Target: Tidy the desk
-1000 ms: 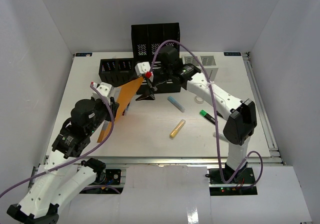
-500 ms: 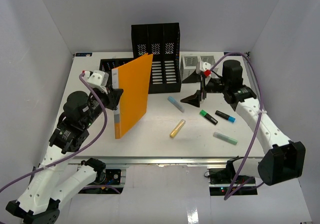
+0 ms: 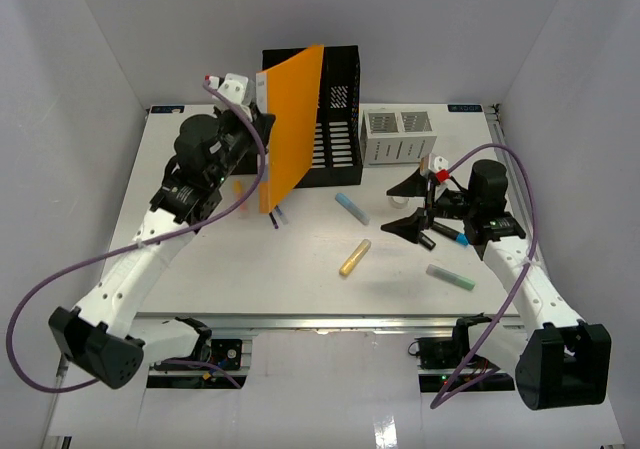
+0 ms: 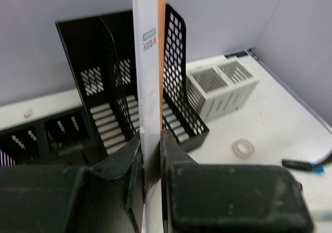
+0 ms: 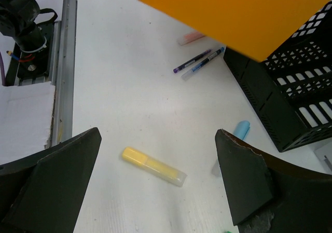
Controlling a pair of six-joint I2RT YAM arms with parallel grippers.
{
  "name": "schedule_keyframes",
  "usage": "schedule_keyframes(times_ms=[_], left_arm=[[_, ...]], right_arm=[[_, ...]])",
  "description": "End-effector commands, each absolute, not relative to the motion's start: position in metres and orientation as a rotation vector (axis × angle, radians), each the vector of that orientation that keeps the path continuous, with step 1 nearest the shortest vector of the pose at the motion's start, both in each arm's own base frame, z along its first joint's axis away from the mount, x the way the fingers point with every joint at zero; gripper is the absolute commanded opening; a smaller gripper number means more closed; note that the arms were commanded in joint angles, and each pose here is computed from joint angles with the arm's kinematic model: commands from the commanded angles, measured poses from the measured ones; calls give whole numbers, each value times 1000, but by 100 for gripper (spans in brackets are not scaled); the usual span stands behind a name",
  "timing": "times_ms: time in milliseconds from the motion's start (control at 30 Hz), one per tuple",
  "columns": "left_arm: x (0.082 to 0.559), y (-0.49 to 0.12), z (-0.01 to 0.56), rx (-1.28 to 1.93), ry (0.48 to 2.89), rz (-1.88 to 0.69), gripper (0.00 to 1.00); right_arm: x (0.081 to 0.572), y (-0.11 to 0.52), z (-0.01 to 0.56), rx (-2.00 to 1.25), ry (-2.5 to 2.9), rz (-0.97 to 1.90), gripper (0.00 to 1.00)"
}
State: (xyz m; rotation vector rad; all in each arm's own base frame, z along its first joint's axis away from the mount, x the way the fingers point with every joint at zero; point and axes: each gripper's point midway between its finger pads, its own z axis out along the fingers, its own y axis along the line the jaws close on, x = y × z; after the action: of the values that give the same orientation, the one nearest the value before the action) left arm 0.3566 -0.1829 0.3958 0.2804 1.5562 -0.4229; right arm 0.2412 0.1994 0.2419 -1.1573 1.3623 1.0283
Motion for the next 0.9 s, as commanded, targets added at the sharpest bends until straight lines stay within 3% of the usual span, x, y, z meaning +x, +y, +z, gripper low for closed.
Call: schedule_keyframes(times_ms=[0,433,867], left_arm=[[386,-183,484,209,1312,-387,0],[480,-217,469,173,1320,-321,0],[523,-223,423,6,1321,-339,0]], right_arm=[[234,193,255,-1150,1270,1037,97],[235,181,255,-1129,1267,1020,97],[236,178,252,-1111,1277,1023,98]])
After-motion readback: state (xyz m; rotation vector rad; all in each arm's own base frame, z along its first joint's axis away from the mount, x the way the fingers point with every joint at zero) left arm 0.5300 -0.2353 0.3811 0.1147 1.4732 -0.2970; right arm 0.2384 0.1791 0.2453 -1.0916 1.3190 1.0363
